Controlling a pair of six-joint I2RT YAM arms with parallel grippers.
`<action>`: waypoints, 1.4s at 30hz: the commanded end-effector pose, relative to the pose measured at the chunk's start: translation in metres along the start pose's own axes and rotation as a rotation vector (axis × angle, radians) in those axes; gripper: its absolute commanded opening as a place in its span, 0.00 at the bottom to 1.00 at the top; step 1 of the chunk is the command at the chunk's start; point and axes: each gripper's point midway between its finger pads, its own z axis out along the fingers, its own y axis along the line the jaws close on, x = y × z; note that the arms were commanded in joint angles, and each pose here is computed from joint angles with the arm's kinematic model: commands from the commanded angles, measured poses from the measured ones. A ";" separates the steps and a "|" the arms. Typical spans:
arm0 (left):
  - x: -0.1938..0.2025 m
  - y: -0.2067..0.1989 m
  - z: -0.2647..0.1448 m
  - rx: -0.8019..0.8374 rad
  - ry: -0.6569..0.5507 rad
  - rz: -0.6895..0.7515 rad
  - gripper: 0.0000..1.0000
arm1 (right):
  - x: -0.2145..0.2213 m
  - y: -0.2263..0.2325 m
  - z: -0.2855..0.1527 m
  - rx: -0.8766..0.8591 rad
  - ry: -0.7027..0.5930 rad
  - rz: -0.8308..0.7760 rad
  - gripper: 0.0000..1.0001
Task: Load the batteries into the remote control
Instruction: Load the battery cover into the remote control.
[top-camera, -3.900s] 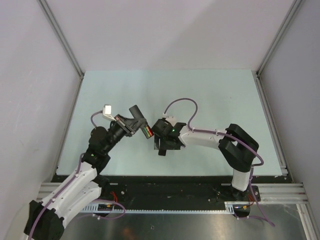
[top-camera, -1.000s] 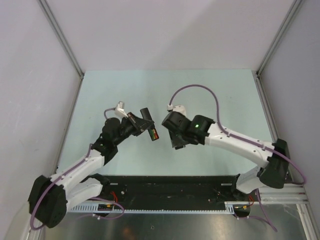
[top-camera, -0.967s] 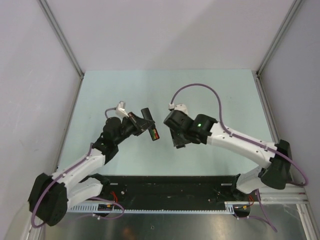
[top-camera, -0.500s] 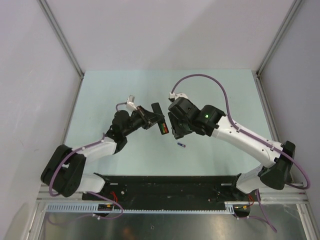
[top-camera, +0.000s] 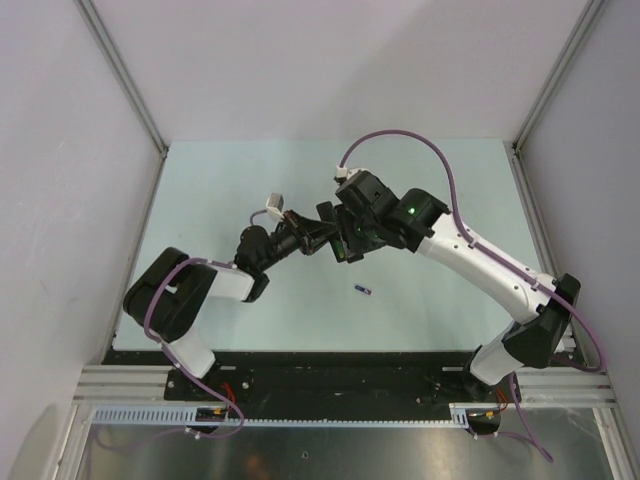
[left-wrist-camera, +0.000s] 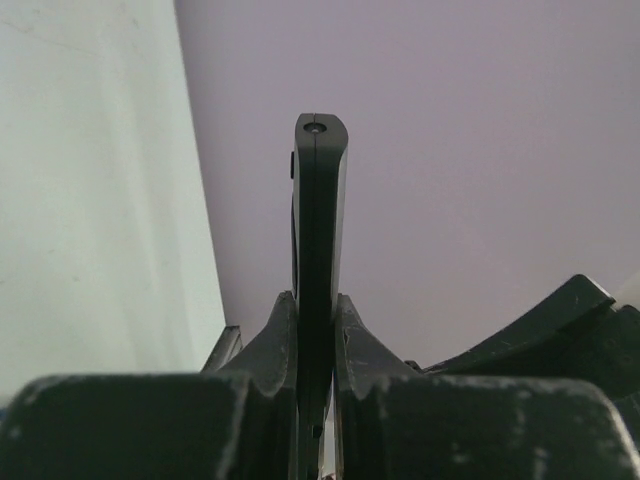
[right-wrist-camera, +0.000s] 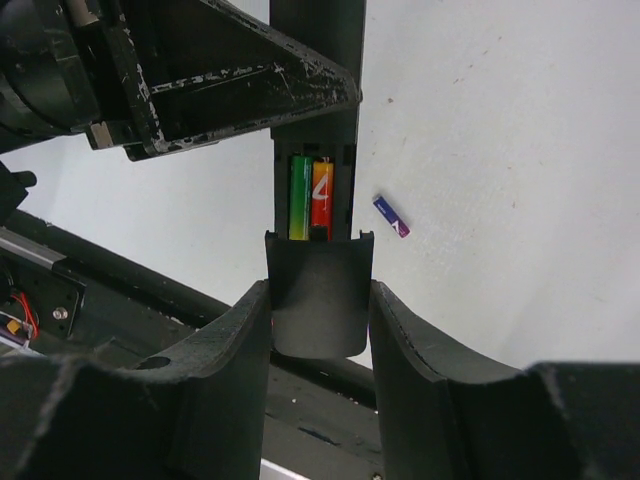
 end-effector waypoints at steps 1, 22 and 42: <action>0.014 -0.071 -0.003 0.256 0.046 0.077 0.00 | -0.003 0.000 -0.010 -0.004 0.014 -0.043 0.00; 0.038 -0.051 -0.004 0.095 0.056 0.226 0.00 | 0.013 -0.005 -0.006 0.077 0.071 -0.097 0.00; 0.031 -0.040 -0.005 -0.003 -0.006 0.197 0.00 | 0.019 0.010 0.012 0.015 0.113 -0.026 0.00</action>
